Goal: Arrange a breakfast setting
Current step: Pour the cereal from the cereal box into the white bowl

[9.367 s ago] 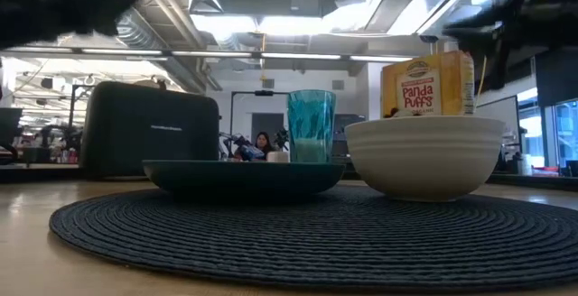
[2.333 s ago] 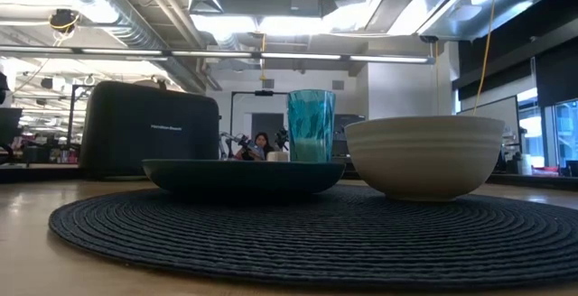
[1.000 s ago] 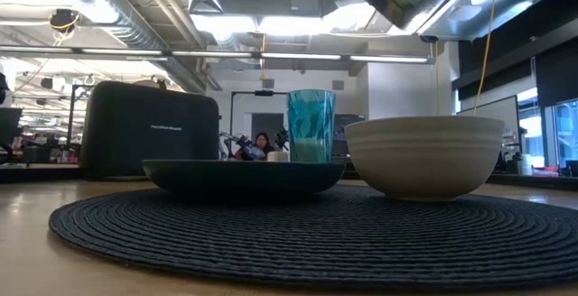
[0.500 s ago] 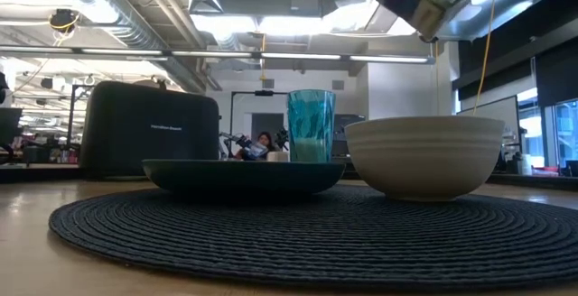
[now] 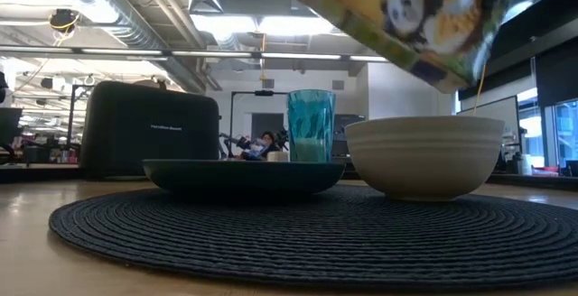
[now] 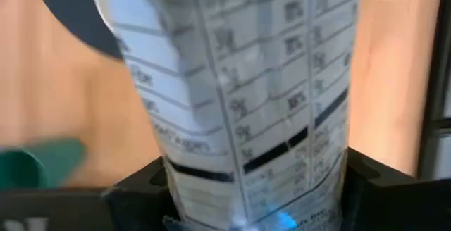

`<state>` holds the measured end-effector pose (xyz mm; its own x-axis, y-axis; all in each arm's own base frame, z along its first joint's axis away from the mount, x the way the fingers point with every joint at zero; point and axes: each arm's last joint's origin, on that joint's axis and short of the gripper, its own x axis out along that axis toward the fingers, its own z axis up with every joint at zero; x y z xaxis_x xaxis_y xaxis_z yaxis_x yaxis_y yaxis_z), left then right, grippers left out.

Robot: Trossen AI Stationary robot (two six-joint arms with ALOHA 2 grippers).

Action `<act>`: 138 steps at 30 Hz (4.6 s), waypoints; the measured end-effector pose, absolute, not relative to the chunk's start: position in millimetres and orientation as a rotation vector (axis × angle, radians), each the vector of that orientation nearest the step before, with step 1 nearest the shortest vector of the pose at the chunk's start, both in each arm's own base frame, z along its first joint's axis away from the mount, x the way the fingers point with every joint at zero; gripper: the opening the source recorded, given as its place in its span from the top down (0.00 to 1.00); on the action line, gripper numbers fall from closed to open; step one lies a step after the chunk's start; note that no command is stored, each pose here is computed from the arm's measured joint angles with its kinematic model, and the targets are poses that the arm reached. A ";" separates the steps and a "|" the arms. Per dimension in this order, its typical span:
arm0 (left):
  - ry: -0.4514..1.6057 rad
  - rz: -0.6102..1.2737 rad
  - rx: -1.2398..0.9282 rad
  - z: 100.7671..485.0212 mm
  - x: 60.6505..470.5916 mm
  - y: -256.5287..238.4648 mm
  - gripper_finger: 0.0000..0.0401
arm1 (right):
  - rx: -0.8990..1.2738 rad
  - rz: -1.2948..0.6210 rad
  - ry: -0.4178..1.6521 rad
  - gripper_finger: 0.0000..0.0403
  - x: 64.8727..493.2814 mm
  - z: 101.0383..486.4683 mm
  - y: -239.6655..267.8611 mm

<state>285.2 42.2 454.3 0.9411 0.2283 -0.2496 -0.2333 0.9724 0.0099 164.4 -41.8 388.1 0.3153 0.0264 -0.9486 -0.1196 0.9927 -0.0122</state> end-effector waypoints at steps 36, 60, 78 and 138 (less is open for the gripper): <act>0.263 0.329 0.003 453.2 285.6 35.5 0.32 | -0.731 0.157 1.596 0.52 157.2 337.0 -47.9; 0.268 0.351 0.025 453.2 284.6 42.3 0.32 | -0.964 0.215 1.529 0.52 150.8 344.8 -25.1; 0.270 0.387 0.025 452.1 286.3 39.9 0.32 | -1.177 0.106 1.505 0.52 158.6 348.9 -21.9; 0.270 0.404 0.029 452.2 286.2 39.6 0.32 | -1.198 0.133 1.395 0.52 158.8 366.5 -10.2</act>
